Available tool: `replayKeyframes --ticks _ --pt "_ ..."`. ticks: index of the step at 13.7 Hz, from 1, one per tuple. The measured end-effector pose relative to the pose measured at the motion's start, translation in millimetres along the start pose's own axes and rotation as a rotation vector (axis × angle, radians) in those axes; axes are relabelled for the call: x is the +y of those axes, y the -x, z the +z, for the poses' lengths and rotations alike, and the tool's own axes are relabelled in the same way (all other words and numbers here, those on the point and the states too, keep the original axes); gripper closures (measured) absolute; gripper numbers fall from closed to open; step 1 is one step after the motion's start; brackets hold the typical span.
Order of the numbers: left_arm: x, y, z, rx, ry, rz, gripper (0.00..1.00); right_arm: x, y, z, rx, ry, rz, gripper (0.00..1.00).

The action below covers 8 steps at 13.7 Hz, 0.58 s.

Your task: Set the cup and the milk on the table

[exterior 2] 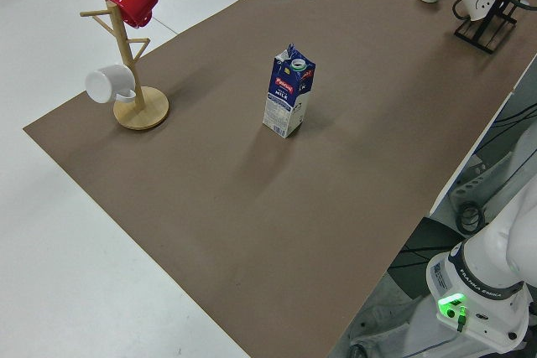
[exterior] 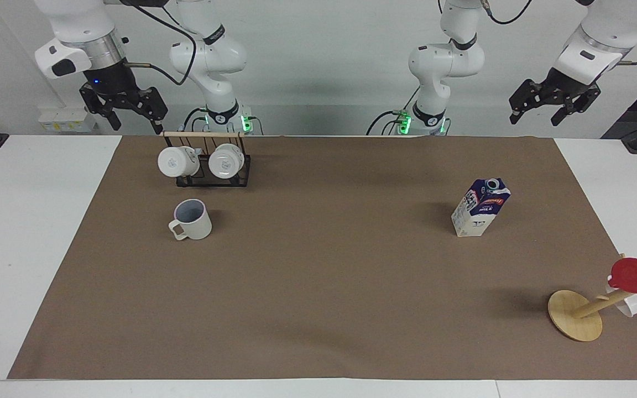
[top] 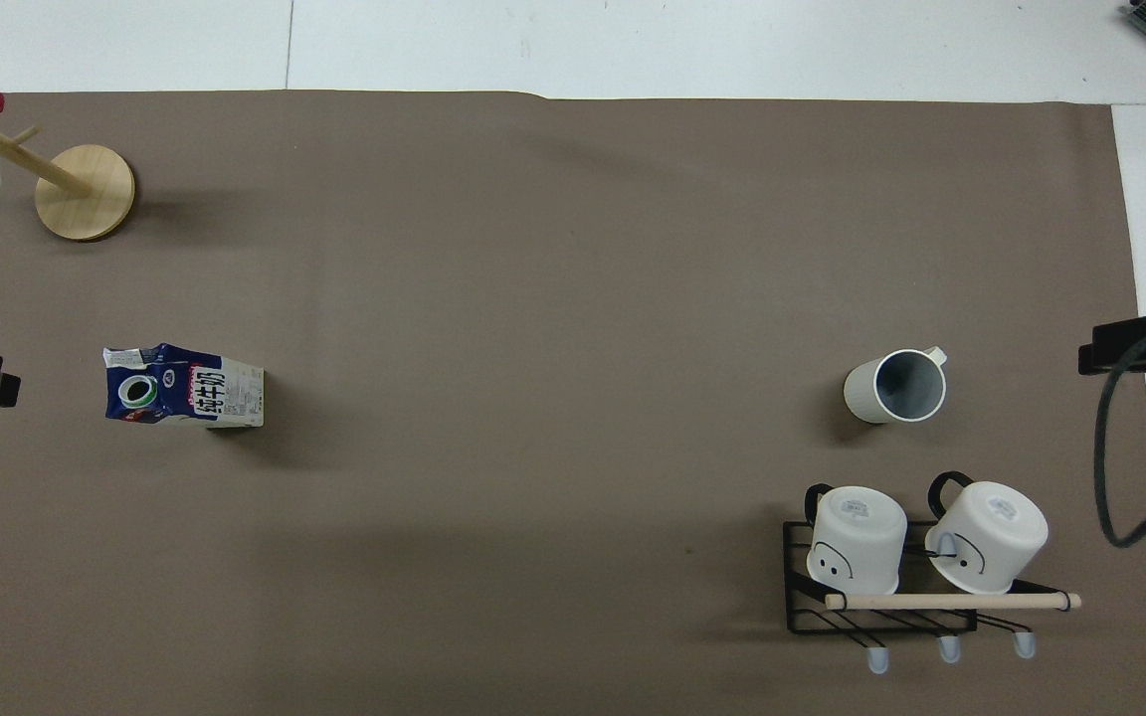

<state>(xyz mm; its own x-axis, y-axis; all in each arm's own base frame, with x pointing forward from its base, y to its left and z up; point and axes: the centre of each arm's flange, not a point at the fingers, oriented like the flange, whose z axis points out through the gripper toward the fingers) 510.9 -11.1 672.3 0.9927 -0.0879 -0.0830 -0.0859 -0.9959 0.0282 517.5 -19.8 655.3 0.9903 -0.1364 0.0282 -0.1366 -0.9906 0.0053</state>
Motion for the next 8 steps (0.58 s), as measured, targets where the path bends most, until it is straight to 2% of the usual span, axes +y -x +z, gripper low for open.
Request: replayKeyframes --ticks 8 --pt "5.0 -0.5 0.4 0.0 -0.001 0.009 0.0 -0.1 -0.2 3.3 -0.006 0.001 0.0 0.0"
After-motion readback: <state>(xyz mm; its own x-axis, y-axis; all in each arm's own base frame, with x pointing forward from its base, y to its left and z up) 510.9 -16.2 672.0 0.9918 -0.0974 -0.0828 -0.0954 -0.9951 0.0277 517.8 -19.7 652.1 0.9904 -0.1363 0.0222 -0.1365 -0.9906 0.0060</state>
